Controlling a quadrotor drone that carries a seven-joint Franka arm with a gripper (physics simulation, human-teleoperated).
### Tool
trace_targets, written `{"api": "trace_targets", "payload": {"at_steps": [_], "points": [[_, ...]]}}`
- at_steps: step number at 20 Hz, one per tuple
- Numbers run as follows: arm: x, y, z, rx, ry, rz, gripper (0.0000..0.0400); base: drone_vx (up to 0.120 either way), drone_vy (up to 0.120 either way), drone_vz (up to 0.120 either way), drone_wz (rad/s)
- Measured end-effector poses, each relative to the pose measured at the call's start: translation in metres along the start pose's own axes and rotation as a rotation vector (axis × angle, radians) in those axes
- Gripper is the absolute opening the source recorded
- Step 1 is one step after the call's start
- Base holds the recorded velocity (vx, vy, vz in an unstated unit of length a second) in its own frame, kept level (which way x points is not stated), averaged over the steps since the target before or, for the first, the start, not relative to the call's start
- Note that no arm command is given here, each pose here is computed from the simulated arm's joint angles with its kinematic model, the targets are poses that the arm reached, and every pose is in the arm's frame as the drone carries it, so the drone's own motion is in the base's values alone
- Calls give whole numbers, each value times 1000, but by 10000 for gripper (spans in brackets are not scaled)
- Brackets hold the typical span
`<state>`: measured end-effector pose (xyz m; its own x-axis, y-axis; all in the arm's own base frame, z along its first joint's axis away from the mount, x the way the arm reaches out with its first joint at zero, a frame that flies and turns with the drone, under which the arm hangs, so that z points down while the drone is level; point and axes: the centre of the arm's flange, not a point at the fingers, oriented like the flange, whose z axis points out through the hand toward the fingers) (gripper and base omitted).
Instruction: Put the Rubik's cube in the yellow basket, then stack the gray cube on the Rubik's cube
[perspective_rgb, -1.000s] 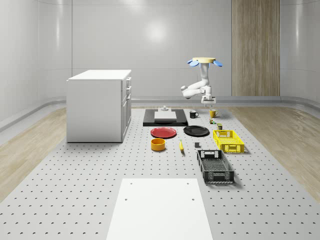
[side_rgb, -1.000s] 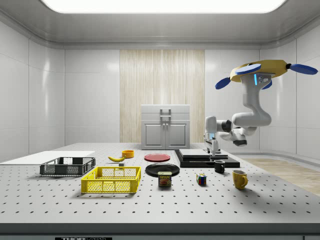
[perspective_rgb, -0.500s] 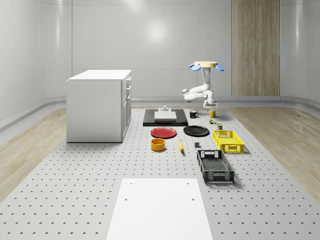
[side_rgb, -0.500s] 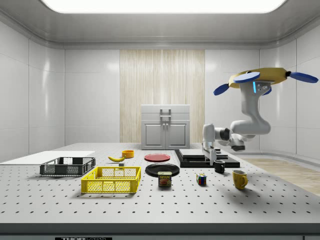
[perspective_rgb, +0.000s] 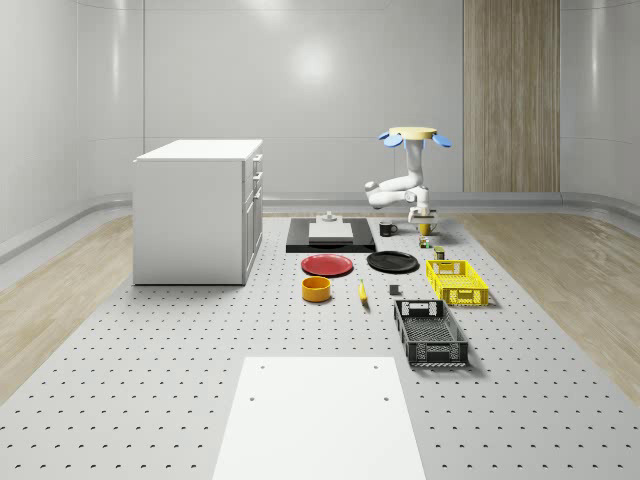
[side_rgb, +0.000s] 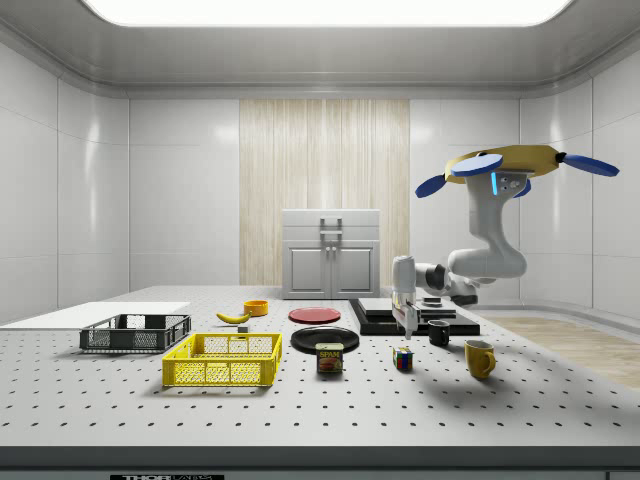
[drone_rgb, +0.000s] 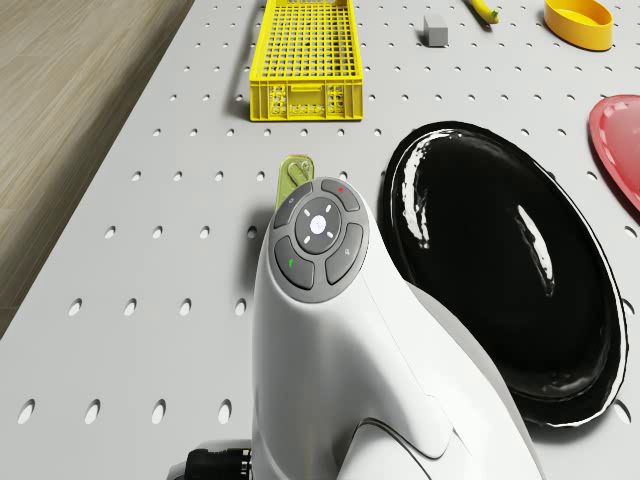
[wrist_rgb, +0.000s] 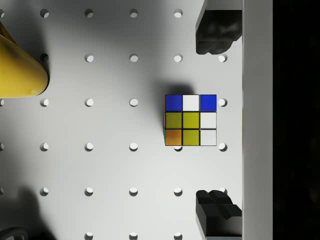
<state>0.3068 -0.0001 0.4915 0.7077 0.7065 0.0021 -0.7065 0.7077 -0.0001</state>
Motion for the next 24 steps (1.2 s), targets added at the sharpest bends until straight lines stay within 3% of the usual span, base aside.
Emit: {"api": "trace_targets", "payload": {"at_steps": [24], "points": [[4, -4, 68, 0, 0, 1, 400, 0, 0, 0, 0]]}}
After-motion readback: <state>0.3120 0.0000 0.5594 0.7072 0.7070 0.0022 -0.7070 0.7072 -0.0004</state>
